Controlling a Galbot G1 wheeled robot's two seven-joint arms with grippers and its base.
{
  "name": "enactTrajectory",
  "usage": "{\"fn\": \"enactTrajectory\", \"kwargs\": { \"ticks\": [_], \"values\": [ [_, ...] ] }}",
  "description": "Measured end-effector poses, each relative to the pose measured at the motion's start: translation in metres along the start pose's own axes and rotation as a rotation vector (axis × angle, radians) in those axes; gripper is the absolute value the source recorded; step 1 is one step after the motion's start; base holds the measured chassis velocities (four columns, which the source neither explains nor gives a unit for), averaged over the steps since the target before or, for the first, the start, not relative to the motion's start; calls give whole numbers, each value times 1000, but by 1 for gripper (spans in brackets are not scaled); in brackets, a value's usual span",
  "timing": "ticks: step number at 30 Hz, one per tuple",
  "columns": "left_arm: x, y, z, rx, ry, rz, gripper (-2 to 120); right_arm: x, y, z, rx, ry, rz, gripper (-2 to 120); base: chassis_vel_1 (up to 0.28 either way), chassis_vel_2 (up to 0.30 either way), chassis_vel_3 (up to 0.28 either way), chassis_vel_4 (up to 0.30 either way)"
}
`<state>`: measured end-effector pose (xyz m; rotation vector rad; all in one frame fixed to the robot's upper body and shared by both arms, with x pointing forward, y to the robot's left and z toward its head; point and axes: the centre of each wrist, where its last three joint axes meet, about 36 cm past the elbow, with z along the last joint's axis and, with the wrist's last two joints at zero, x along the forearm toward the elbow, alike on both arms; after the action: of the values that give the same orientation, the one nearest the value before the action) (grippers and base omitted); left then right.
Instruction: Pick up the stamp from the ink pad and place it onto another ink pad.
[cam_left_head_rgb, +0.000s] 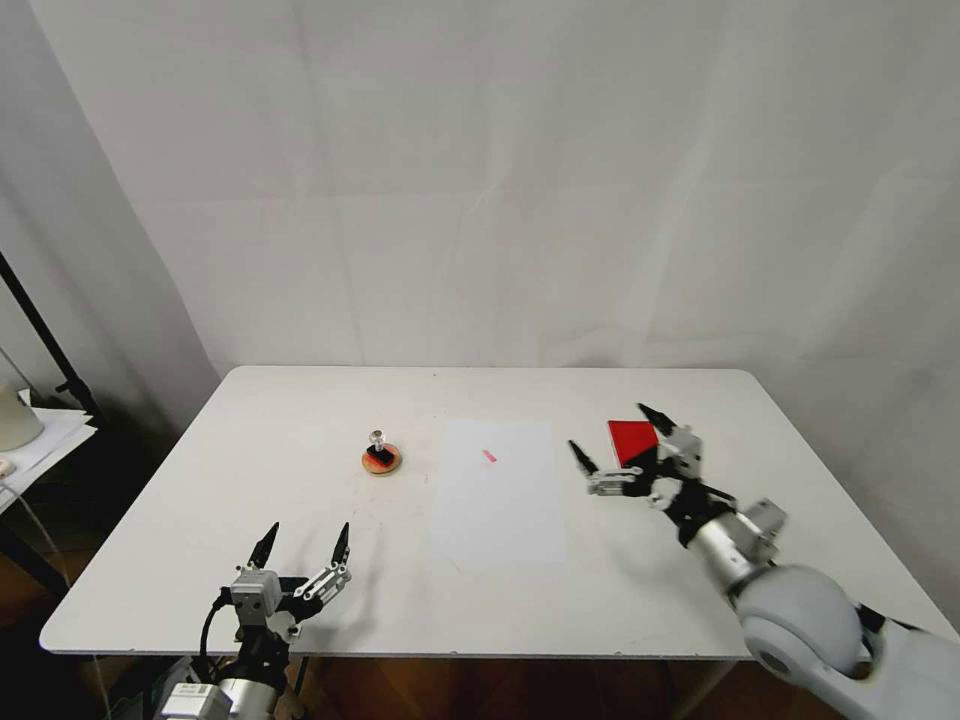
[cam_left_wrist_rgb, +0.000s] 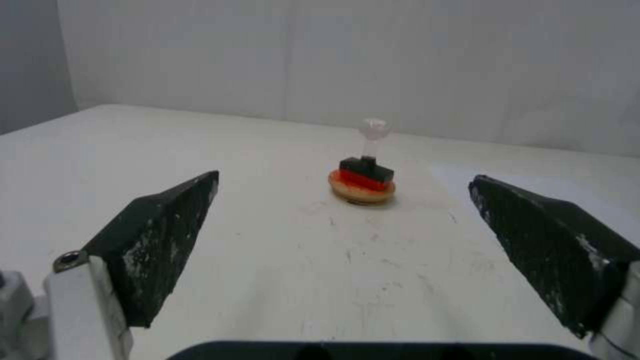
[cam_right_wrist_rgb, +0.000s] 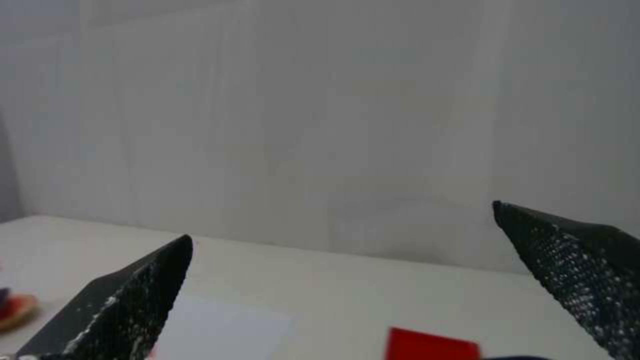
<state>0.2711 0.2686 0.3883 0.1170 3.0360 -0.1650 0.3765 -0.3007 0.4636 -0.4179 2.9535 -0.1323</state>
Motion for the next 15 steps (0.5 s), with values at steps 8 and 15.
{"fn": "enactTrajectory", "kwargs": {
  "ticks": [8,15],
  "values": [
    [0,0,0,0,0,0,100,77,-3,40,7,-7,256,100,0,0,0,0],
    [0,0,0,0,0,0,100,120,25,64,-9,30,320,100,0,0,0,0]
  ]
}}
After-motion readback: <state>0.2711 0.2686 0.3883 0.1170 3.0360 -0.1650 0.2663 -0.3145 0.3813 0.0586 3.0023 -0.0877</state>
